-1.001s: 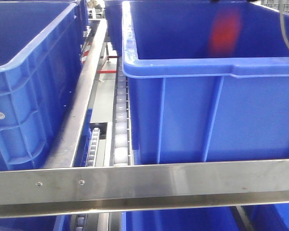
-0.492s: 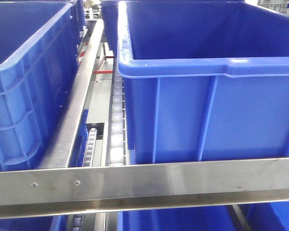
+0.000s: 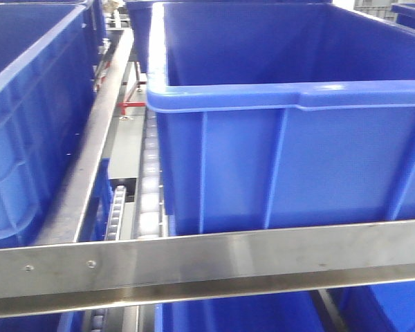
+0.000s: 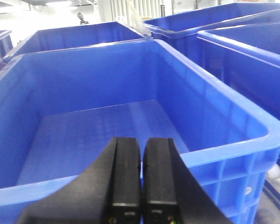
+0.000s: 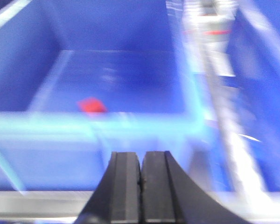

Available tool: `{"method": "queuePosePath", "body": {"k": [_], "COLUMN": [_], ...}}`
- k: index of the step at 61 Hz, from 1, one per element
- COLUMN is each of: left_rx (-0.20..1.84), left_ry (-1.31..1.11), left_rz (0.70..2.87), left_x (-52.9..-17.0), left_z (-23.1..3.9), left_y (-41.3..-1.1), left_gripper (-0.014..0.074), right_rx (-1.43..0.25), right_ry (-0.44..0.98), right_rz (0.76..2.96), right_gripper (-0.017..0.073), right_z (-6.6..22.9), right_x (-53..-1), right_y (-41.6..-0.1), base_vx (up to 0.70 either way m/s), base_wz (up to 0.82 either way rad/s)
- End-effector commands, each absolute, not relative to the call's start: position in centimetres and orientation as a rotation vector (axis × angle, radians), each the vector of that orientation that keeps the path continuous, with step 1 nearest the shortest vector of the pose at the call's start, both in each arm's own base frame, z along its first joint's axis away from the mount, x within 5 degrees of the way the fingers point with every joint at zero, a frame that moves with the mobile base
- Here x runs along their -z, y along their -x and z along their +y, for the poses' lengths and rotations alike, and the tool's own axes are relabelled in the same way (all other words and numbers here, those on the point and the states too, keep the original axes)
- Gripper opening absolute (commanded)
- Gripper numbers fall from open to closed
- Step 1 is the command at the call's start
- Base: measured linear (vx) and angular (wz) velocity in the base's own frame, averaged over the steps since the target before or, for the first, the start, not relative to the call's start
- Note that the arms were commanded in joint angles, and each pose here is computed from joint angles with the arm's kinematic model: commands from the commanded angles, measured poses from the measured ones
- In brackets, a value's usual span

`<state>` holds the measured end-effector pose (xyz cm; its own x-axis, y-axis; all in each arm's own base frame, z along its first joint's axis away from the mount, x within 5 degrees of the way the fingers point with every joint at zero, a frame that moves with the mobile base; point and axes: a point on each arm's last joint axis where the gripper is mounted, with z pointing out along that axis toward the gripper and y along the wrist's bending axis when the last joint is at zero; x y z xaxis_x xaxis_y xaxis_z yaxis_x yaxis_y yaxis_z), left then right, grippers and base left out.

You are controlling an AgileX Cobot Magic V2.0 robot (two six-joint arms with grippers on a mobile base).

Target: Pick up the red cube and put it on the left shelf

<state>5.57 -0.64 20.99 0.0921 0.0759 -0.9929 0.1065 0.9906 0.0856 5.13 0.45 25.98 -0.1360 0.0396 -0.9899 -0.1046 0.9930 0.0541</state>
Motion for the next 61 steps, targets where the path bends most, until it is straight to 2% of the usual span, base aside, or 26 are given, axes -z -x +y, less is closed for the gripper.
{"method": "queuePosePath", "body": {"k": [1,53,61], "left_rx": [0.024,0.024,0.024], "left_ry": [-0.143,-0.143,-0.143], "left_rz": [1.427,1.427,1.427], "left_x": [-21.0,-21.0,-21.0], "left_z": [-0.6,-0.6,-0.6], "left_y": [-5.7,-5.7,-5.7], "left_gripper": [0.0106,0.0106,0.0106], "right_rx": [-0.118,-0.101,-0.091], "right_ry": [0.062,0.074,0.084], "right_rz": [1.537,1.536,1.493], "right_gripper": [0.0057,0.0057,0.0057], "right_z": [0.4,0.4,0.4], "right_x": [-28.0,-28.0,-26.3], "right_y": [-4.7,-5.0,-4.5], "base_vx": [-0.07,0.00,0.00], "base_wz": [-0.43,-0.02,0.00]}}
